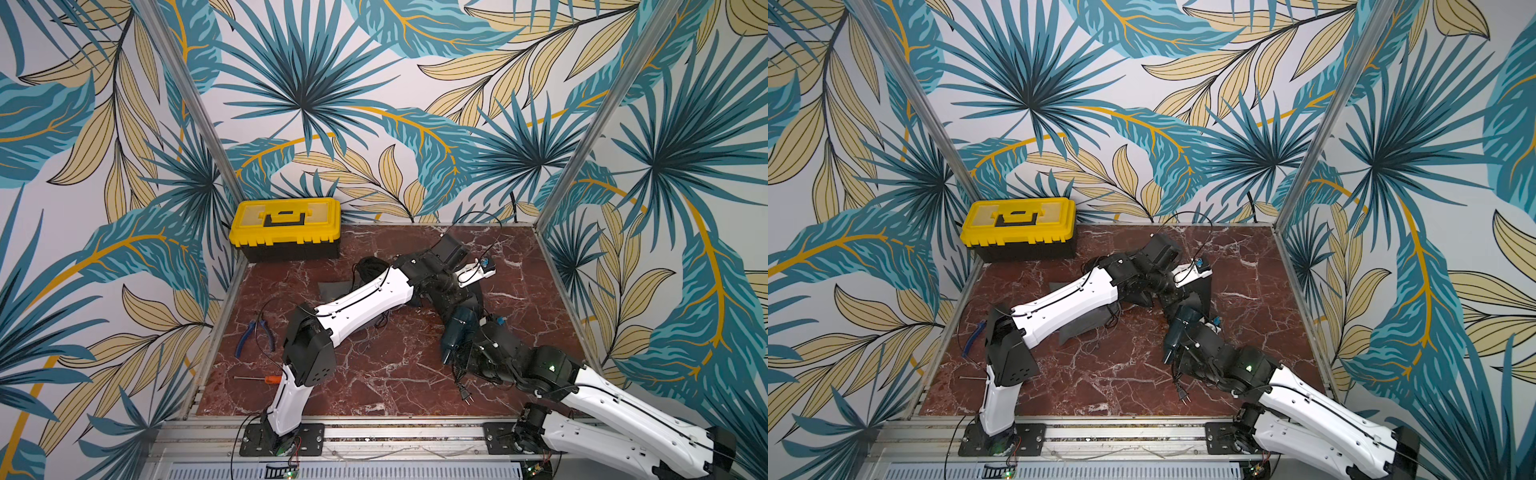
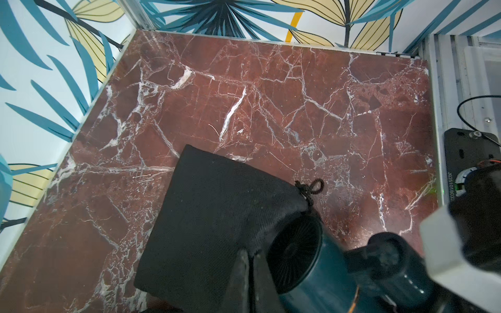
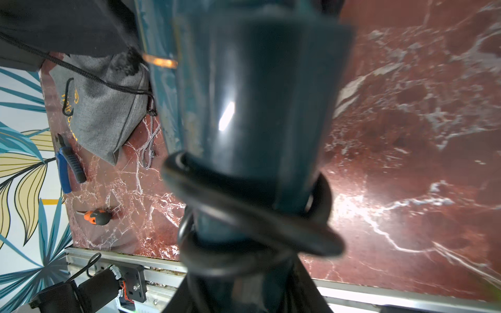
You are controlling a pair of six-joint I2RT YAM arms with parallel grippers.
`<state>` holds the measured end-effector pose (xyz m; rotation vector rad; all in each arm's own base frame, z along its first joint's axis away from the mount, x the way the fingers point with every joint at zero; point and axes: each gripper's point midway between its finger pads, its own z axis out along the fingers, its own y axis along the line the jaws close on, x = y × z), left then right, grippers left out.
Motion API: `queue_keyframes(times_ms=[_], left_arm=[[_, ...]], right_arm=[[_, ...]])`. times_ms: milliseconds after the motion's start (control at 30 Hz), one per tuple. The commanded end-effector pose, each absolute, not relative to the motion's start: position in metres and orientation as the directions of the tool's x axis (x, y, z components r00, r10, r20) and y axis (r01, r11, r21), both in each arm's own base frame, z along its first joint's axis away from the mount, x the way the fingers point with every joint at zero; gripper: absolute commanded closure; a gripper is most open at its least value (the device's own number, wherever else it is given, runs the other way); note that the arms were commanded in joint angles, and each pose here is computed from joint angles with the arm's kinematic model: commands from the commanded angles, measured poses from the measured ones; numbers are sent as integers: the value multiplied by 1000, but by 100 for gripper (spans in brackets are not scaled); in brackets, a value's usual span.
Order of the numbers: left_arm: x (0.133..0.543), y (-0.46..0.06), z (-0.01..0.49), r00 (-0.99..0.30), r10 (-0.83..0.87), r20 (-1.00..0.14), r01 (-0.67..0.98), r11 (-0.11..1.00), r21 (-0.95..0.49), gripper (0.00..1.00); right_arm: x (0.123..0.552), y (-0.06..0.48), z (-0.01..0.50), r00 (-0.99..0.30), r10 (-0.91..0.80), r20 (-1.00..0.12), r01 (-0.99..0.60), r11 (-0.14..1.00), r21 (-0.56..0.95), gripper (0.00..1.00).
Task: Pack away hair dryers
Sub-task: Place the hair dryer in the drawstring bag.
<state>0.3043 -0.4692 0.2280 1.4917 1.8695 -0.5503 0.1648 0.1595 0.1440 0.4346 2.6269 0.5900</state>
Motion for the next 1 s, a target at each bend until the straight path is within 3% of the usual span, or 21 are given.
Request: queue_keyframes(times_ms=[0,300,667,967], left_arm=[[287,-468,232,-91,679,-729,975,212,75,100],[280,-464,226,-103,688,-718,977,205,57,100],[251,-448,242,-84,670,-737,989,149,24,100],[231,-449,235,-89,675,-732,994,104,-25,100]], right_arm=[[178,180,167,-870,340,-358,116,845,521,100],[178,179,161,-893,299,-337,116,875,470,100],[180,155,157,-857,398,-327,180,826,534,100],[188,171,158,-871,396,-290,156,784,601,100]])
